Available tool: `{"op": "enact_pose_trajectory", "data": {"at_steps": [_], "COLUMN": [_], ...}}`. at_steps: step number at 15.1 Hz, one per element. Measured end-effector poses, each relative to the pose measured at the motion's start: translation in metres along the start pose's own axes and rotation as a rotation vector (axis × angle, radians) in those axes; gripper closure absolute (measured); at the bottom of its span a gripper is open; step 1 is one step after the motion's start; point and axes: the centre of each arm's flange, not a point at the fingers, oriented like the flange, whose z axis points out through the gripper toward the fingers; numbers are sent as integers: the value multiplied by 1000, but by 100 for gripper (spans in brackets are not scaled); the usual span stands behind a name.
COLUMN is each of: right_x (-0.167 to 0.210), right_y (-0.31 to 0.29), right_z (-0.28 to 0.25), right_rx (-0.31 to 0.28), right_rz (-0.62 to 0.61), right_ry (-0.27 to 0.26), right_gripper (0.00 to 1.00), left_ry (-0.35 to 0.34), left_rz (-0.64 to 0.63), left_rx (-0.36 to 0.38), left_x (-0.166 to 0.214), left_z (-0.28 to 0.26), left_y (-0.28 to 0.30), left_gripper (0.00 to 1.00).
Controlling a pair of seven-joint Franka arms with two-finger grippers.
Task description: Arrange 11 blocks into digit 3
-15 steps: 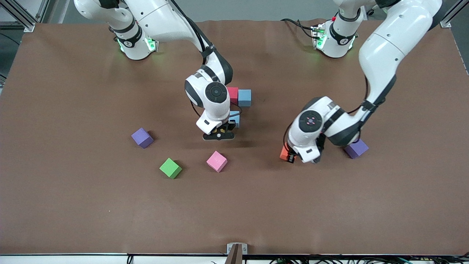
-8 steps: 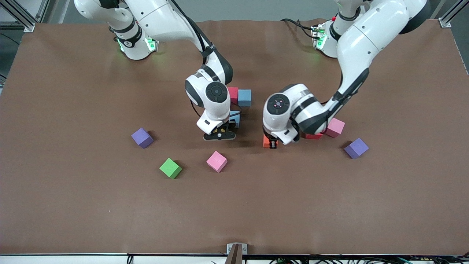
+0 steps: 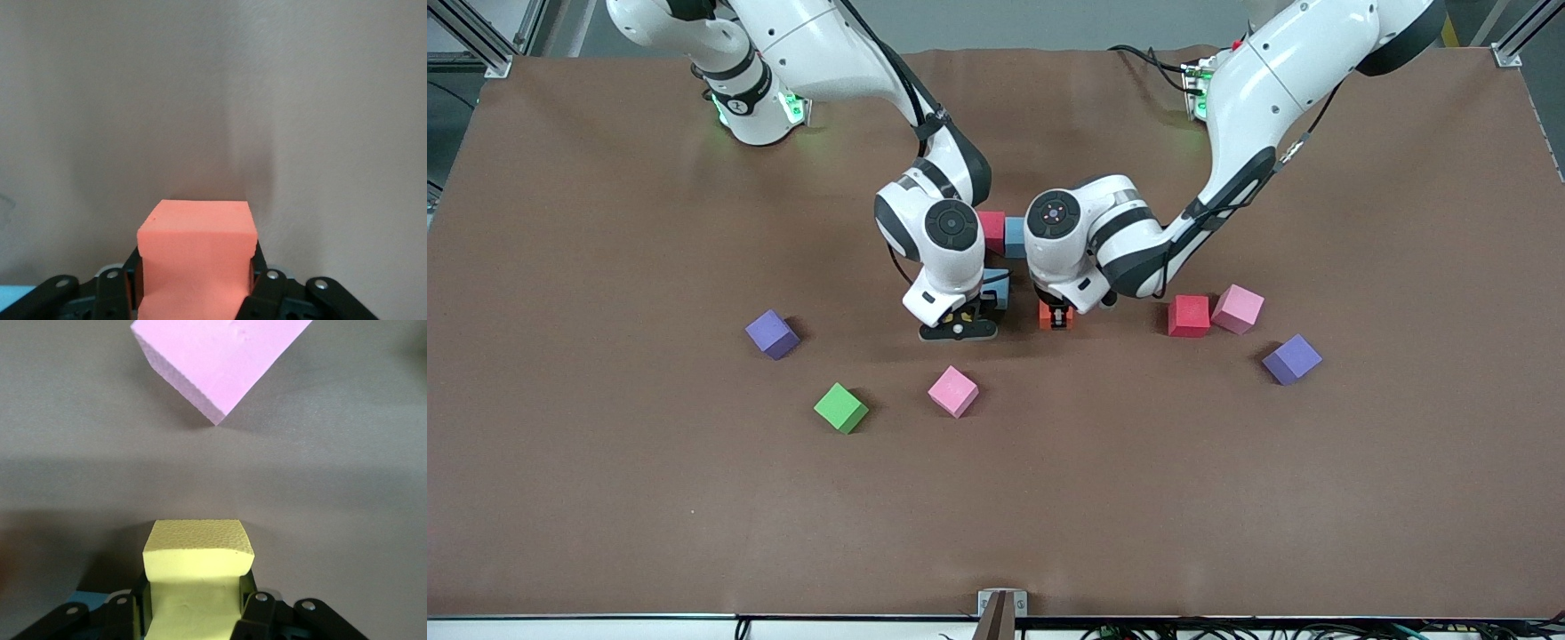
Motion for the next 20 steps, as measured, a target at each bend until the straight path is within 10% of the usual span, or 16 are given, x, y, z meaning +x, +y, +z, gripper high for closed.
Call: {"op": "enact_pose_trajectory", "data": {"at_steps": [11, 17, 20], "right_x": [1, 10, 21], "right_y": [2, 3, 7], "right_z": [0, -8, -20], "right_rx": [-3, 7, 5], "right_rz": [7, 15, 30], "right_ry": [-6, 9, 7], "right_gripper": [48, 0, 0], "left_ry": [-48, -61, -63], "left_rz": [36, 11, 1], "left_rx": [2, 7, 6], "left_x": [-41, -42, -43], "left_z": [-3, -3, -3], "left_y": [-29, -20, -19], "left_gripper": [40, 40, 40]}}
